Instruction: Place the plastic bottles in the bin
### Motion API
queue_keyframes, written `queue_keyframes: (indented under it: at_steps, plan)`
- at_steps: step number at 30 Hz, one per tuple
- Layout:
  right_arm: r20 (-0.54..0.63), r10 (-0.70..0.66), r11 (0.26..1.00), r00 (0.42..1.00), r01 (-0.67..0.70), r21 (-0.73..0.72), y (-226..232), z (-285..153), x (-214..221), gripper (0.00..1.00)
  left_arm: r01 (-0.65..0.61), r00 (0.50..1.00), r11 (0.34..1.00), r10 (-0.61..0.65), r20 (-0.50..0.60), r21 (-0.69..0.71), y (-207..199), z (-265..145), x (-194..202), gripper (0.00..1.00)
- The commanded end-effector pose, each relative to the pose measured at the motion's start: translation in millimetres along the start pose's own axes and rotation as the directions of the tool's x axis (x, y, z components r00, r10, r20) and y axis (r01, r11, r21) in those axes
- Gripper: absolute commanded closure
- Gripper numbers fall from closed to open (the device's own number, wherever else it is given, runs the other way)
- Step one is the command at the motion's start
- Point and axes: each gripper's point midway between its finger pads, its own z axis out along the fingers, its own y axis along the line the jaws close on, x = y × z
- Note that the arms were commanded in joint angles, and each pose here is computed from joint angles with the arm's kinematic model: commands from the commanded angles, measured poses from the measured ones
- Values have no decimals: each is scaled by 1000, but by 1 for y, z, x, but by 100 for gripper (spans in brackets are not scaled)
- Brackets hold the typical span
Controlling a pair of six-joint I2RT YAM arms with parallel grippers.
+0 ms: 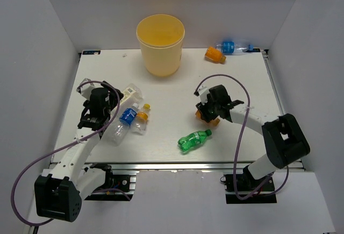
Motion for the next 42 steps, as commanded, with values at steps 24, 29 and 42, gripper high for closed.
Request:
queue_keyframes:
  at_steps: [24, 29, 42]
  plan:
    - [953, 132, 971, 272, -230, -69, -119, -111, -499, 53, -49, 998, 996, 51, -25, 74, -10, 8, 11, 2]
    - [975, 121, 972, 188, -224, -78, -113, -110, -509, 18, -60, 996, 989, 69, -60, 134, -22, 8, 17, 2]
    - [928, 120, 991, 354, -90, -94, -66, -169, -487, 11, -40, 981, 966, 87, -174, 256, -43, -5, 40, 2]
